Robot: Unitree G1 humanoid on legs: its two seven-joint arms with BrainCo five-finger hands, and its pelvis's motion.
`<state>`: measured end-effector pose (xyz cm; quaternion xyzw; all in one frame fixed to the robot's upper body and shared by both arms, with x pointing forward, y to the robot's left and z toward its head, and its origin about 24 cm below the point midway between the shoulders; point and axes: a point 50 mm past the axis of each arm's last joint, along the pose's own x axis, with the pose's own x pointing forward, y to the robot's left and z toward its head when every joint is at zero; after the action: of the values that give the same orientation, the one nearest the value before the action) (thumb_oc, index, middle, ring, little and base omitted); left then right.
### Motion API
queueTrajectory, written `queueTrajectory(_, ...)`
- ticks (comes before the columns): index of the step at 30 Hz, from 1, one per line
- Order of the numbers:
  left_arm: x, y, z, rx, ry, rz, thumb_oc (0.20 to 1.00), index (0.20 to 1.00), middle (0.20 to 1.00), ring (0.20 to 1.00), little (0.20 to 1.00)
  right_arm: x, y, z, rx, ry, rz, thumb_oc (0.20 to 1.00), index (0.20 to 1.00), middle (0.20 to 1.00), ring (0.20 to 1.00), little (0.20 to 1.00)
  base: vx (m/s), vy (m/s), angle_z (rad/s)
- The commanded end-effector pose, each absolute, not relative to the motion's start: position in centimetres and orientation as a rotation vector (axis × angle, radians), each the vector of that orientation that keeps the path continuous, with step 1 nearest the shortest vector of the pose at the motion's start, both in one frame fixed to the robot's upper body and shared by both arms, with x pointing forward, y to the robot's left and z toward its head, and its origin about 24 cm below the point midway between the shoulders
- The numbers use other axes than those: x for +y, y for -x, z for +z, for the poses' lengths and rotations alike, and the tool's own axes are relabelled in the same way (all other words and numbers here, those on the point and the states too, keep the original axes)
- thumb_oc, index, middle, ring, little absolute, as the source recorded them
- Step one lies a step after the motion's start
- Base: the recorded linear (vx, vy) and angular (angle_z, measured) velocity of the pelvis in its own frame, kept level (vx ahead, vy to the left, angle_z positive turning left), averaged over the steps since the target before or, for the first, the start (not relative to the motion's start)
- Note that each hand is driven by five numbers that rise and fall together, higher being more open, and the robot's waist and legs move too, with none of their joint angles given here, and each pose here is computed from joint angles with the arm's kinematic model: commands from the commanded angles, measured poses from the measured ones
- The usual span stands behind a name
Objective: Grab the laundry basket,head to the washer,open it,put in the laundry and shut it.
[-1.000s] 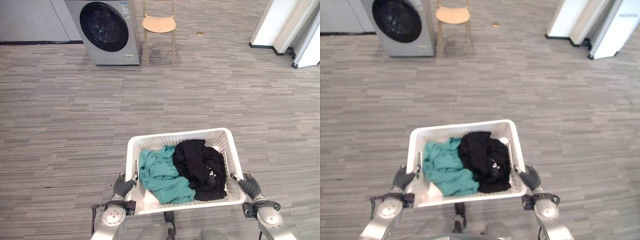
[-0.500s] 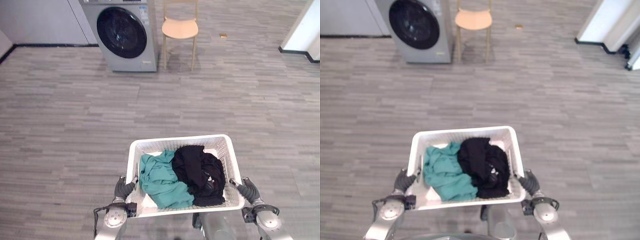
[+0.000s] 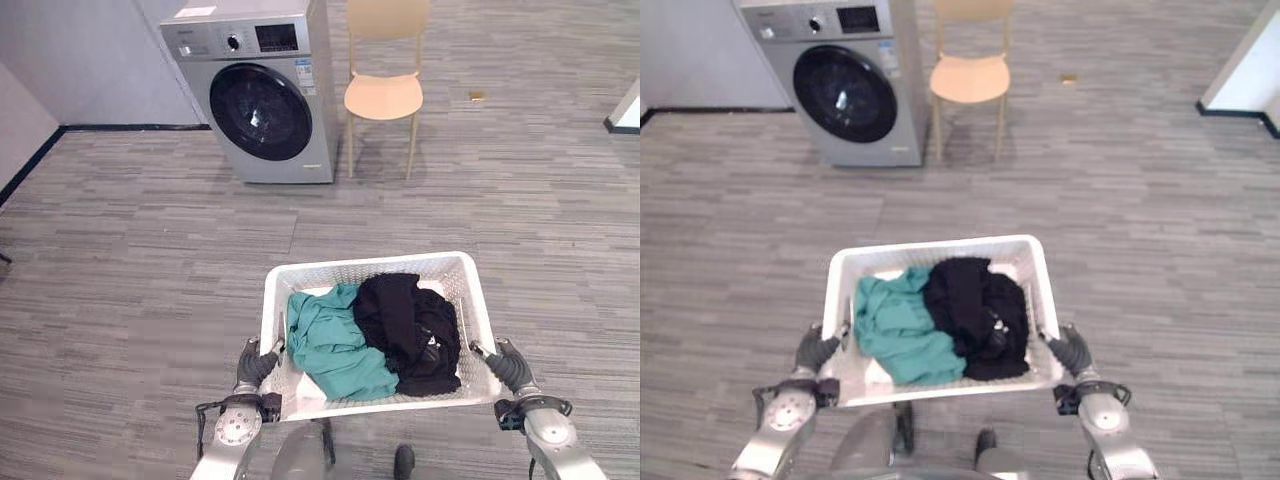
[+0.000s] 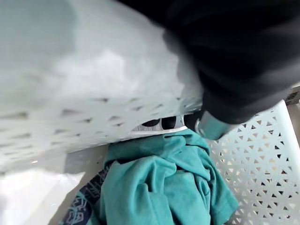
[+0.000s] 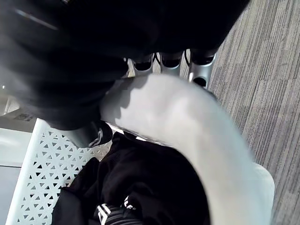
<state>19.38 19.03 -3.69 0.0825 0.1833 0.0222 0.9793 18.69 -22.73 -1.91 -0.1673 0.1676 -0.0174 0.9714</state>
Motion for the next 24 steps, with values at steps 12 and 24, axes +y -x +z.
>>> queueTrajectory(12, 18.4, -19.4, -1.8, 0.257, -0.158, -0.099, 0.2, 0.2, 0.2, 0.2, 0.2, -19.3, -21.7, 2.1, 0.061, 0.167, 0.071, 0.2, 0.2, 0.2, 0.2, 0.2, 0.37, 0.039, -0.47)
queueTrajectory(24, 19.7, -19.9, -0.6, 0.197, -0.147, -0.027, 0.2, 0.2, 0.2, 0.2, 0.2, -18.3, -22.4, 2.5, 0.038, 0.133, 0.091, 0.2, 0.2, 0.2, 0.2, 0.2, 0.31, -0.051, -0.27)
